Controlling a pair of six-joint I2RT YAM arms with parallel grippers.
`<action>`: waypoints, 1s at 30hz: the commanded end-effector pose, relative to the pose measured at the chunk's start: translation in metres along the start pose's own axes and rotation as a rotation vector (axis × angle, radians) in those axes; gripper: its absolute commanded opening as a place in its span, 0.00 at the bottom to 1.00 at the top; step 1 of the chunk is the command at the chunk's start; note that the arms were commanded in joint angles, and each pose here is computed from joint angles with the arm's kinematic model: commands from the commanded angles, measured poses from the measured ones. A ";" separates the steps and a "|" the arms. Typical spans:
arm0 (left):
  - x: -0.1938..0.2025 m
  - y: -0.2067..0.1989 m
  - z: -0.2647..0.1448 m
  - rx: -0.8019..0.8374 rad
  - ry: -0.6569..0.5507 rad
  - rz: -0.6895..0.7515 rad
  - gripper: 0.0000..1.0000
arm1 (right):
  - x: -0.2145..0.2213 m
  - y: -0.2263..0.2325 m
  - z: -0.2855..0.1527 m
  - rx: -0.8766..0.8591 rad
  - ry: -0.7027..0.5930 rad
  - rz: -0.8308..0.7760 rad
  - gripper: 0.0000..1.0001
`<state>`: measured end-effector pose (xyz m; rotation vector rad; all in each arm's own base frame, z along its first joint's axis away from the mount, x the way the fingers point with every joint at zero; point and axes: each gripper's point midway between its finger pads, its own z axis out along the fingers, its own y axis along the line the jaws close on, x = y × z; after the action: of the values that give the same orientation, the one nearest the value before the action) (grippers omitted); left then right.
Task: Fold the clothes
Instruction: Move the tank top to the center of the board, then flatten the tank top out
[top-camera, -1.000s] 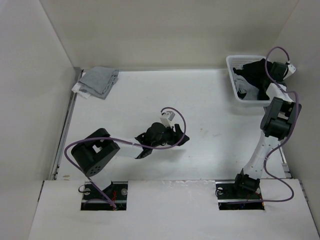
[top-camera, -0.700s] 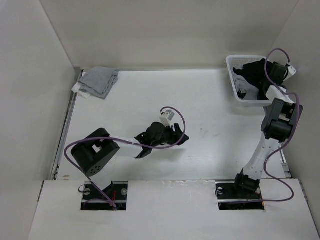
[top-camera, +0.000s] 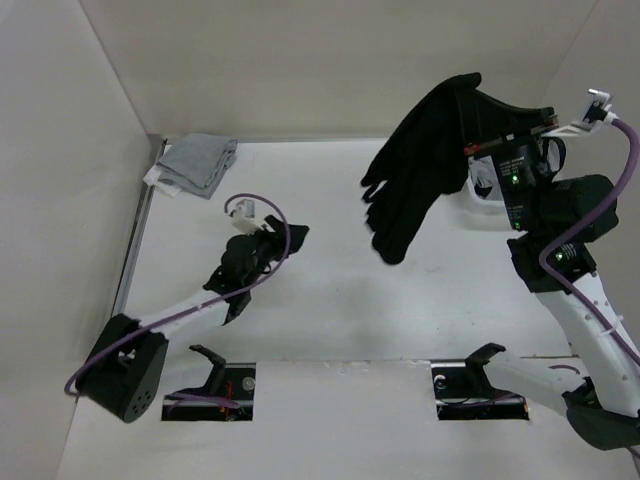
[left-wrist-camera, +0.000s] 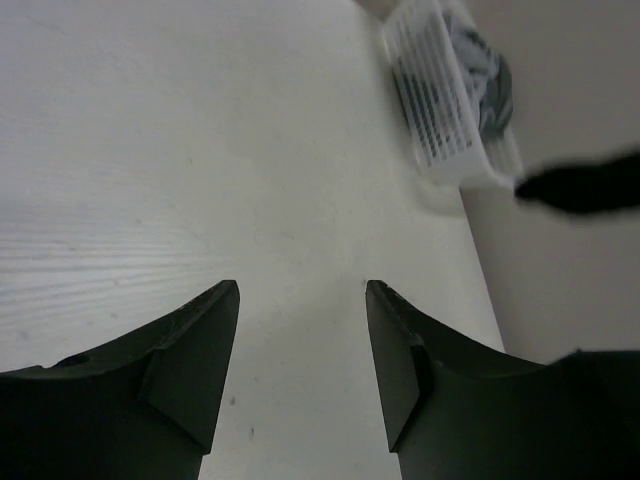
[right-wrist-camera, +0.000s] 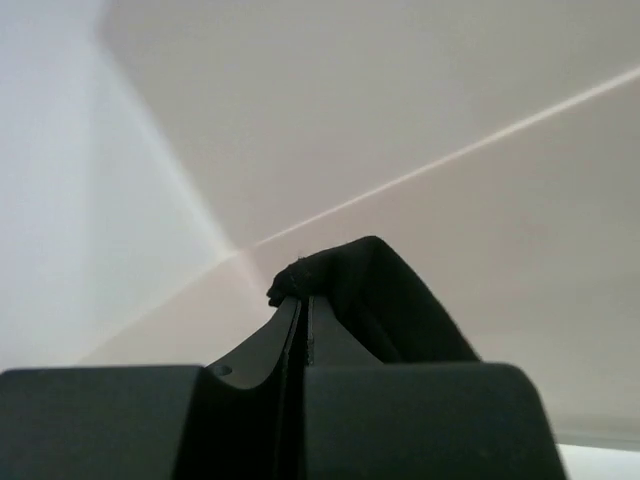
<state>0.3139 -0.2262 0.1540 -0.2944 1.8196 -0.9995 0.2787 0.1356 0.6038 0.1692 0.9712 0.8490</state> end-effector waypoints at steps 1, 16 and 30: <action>-0.046 0.031 -0.028 -0.095 -0.153 -0.089 0.52 | 0.050 0.013 -0.010 -0.053 0.106 0.049 0.02; -0.029 0.089 -0.058 -0.317 -0.071 0.049 0.50 | 0.331 -0.232 -0.093 0.480 0.627 0.110 0.50; 0.054 0.060 -0.056 -0.312 0.161 0.319 0.51 | 0.409 -0.090 -0.333 0.337 1.210 0.130 0.28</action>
<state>0.2343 -0.2007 0.0598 -0.0572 2.2045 -0.5821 0.2131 0.2732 0.1129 -0.0117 2.1783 0.8718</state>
